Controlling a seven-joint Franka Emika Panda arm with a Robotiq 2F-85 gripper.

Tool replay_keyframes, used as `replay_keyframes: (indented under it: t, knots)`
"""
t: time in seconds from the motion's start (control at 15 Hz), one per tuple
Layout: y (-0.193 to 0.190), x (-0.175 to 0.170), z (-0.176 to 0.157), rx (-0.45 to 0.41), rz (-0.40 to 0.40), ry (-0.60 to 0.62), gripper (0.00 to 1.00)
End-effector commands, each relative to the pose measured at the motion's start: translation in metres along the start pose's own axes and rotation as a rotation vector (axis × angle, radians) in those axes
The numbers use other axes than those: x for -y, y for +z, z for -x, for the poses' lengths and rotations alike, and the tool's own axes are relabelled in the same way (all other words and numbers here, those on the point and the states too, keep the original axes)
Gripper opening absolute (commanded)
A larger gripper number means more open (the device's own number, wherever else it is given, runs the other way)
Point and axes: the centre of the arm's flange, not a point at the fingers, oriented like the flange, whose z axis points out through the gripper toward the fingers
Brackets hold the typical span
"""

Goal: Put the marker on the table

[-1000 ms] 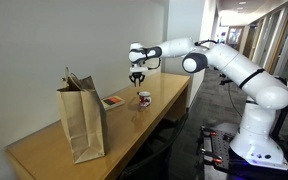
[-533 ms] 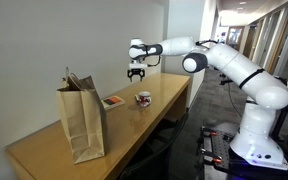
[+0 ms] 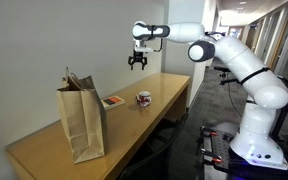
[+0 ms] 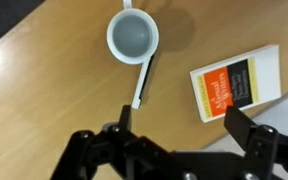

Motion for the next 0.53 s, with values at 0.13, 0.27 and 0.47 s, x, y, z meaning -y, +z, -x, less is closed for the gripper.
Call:
replay_keyframes:
  t: [0.13, 0.27, 0.47]
  knots:
    - [-0.023, -0.012, 0.045, 0.079, 0.081, -0.089, 1.0]
    - [-0.023, -0.011, 0.049, 0.075, 0.081, -0.109, 1.0]
    - [-0.019, -0.009, 0.052, 0.077, 0.096, -0.145, 1.0]
